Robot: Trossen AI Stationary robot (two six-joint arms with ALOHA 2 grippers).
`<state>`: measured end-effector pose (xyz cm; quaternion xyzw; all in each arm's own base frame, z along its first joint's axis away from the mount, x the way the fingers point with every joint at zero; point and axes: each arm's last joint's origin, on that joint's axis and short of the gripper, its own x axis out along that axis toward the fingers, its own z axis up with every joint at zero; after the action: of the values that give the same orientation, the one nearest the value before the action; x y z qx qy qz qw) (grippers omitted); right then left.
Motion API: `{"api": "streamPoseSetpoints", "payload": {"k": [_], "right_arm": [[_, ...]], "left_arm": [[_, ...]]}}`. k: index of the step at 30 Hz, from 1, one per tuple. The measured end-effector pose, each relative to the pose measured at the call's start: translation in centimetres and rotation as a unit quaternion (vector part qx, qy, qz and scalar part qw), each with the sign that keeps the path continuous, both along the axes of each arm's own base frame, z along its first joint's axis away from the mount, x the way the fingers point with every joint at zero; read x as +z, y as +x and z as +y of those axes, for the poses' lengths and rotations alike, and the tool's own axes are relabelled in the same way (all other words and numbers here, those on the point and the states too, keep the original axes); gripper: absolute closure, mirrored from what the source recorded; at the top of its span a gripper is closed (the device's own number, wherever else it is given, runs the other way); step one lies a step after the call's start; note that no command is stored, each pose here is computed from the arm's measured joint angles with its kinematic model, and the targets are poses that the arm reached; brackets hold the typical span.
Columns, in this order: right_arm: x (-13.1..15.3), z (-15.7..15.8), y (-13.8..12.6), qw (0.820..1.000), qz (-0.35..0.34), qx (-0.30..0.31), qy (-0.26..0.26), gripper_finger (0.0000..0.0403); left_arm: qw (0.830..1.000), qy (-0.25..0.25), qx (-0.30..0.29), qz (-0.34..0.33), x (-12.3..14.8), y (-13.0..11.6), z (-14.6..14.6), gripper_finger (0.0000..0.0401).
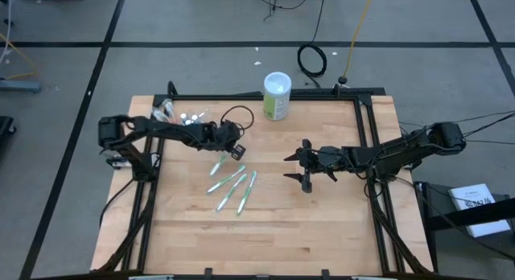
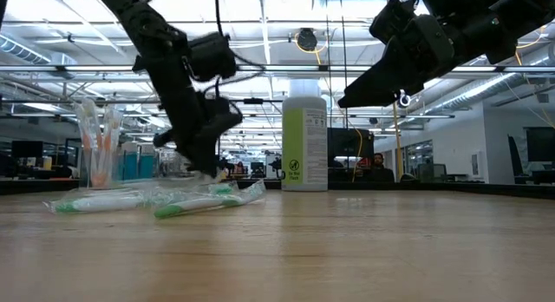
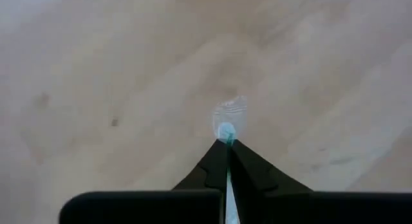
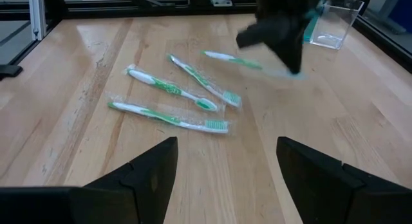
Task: Pick & Place toothbrushing station
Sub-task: Put the green toothbrush into the right section of the transparent organizer
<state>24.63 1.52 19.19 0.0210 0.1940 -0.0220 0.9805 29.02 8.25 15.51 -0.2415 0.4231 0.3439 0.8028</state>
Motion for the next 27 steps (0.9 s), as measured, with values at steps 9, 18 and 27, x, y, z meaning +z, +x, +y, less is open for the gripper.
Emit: {"api": "streamPoseSetpoints", "payload": {"k": [9,18,27], "right_arm": [[-0.1,0.0,0.0,1.0,0.006,-0.001,0.001,0.0147],[-0.2,0.0,-0.1,1.0,0.014,0.001,-0.005,0.0149],[-0.1,0.0,0.0,1.0,0.004,0.008,-0.027,0.0149]], "left_arm": [[0.972,0.21,-0.008,-0.107,9.5,-2.7,-2.1,0.0399],[0.878,0.421,0.076,-0.216,15.0,-7.9,-2.4,0.04],[0.81,0.504,0.143,-0.263,10.1,-11.8,0.6,0.04]]}}
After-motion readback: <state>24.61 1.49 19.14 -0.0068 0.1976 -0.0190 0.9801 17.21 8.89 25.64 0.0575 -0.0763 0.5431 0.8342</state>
